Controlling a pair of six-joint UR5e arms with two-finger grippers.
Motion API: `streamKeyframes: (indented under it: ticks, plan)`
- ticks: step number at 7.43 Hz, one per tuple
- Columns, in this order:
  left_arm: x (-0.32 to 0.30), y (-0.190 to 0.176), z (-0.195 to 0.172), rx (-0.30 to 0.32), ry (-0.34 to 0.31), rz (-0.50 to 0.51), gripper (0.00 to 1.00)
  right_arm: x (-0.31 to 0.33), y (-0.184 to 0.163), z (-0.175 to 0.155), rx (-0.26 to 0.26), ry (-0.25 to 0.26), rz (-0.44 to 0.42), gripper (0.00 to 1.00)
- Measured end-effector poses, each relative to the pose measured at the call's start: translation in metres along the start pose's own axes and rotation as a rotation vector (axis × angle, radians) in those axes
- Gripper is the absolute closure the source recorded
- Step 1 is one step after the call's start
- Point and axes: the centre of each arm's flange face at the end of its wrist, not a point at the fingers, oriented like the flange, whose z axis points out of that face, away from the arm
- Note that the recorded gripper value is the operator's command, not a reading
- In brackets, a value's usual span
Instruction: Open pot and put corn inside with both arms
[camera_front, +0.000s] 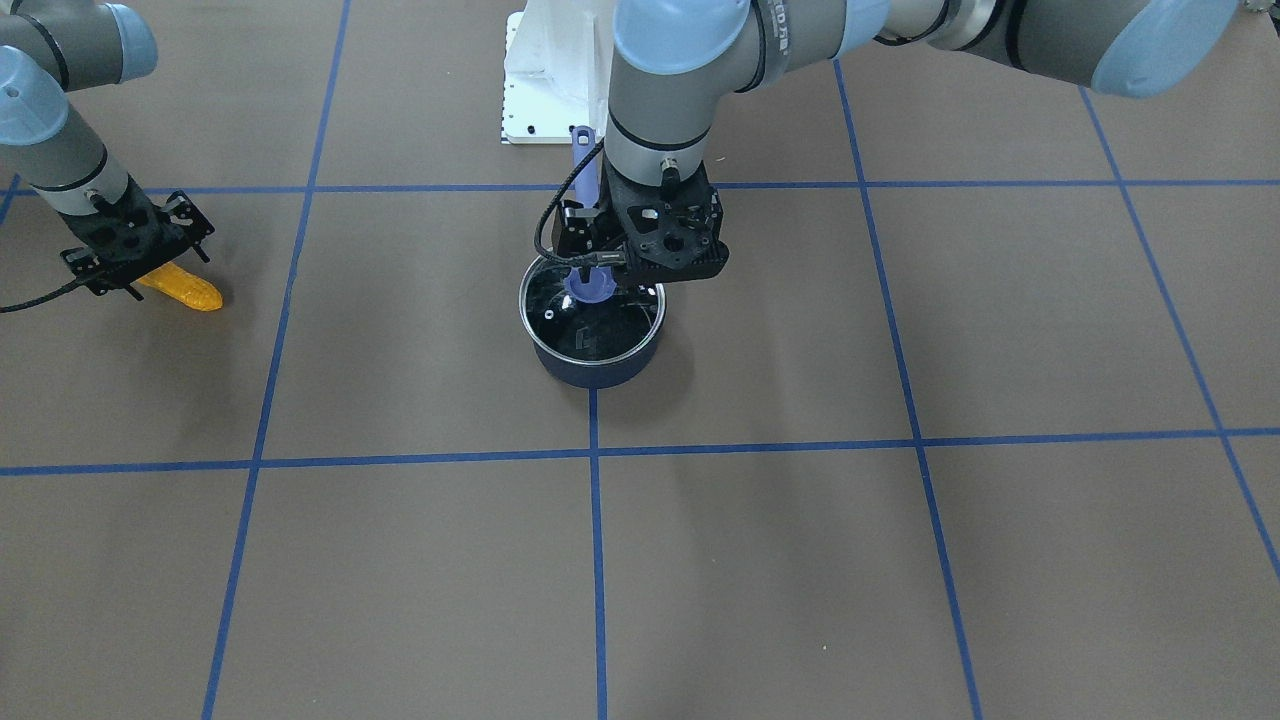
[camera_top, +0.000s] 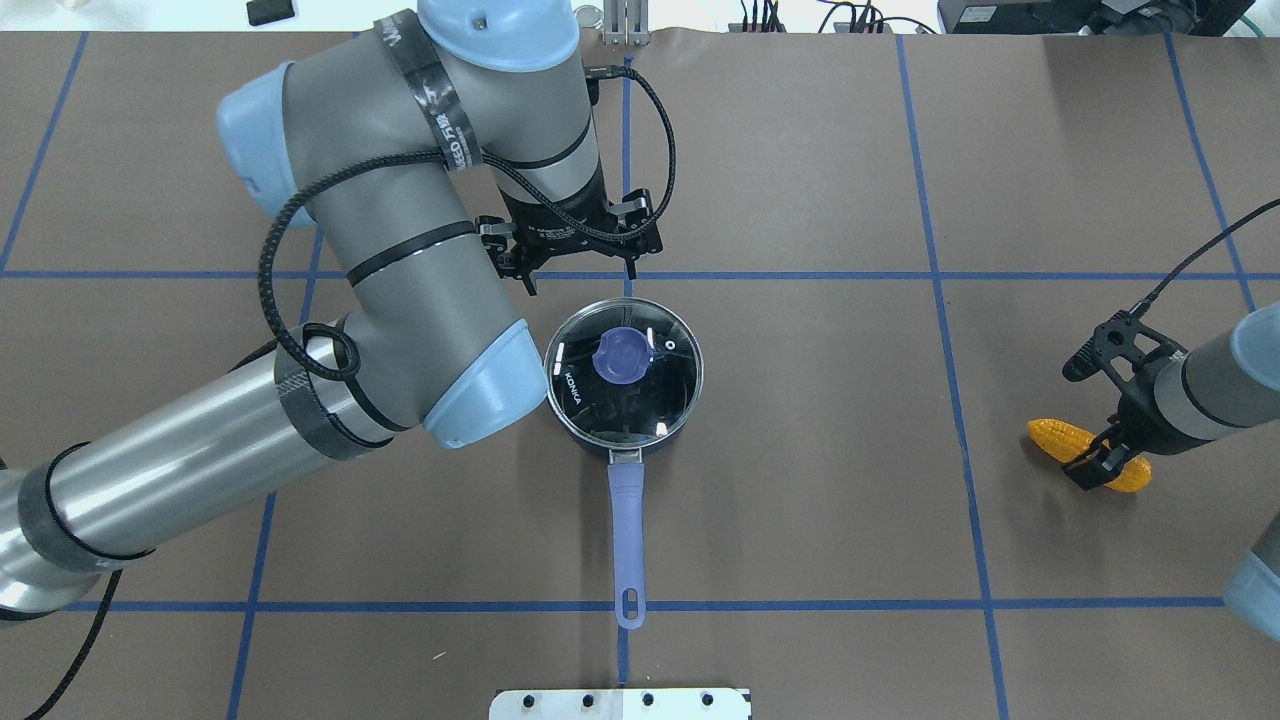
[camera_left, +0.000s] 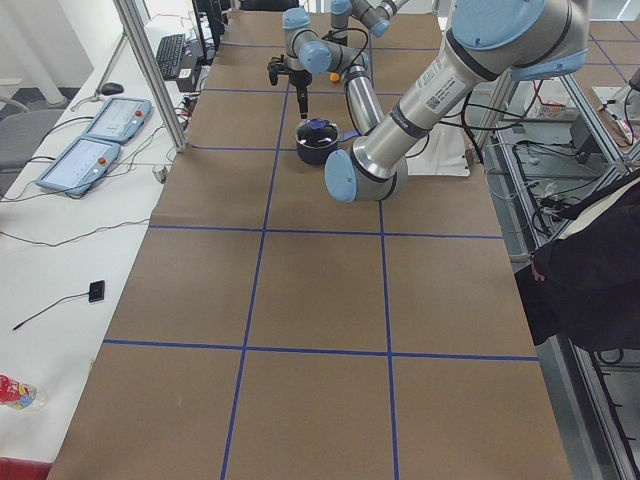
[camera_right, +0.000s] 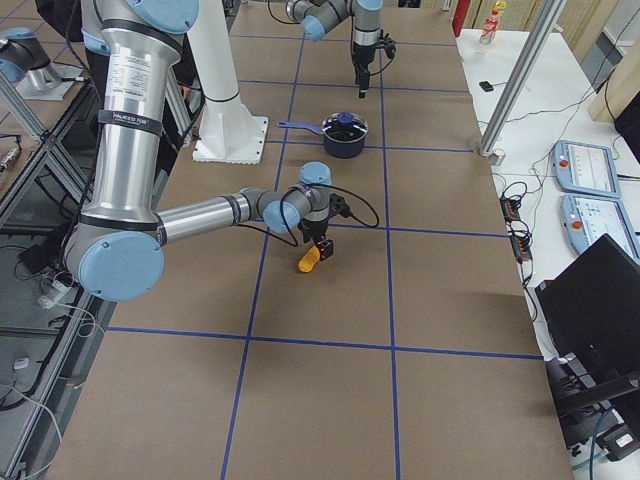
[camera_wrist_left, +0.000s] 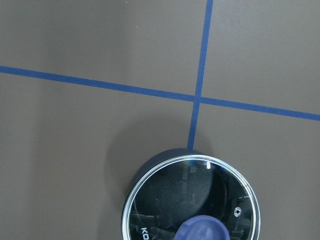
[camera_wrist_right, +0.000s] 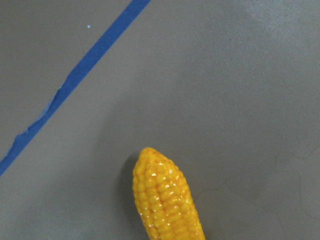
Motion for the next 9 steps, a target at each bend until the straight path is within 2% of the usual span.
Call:
streamKeyframes:
  ticks: [2,4,9]
  plan:
    - [0.009,0.004,0.03,0.013,-0.006,0.004,0.02,0.0,0.0,0.0,0.001,-0.003,0.004,0.46]
    - [0.014,0.009,0.049,0.017,-0.014,0.003,0.02,-0.001,-0.001,-0.002,0.004,-0.005,0.008,0.62]
    - [0.019,0.024,0.073,0.017,-0.04,0.01,0.02,-0.003,-0.003,-0.01,0.014,-0.029,0.005,0.65]
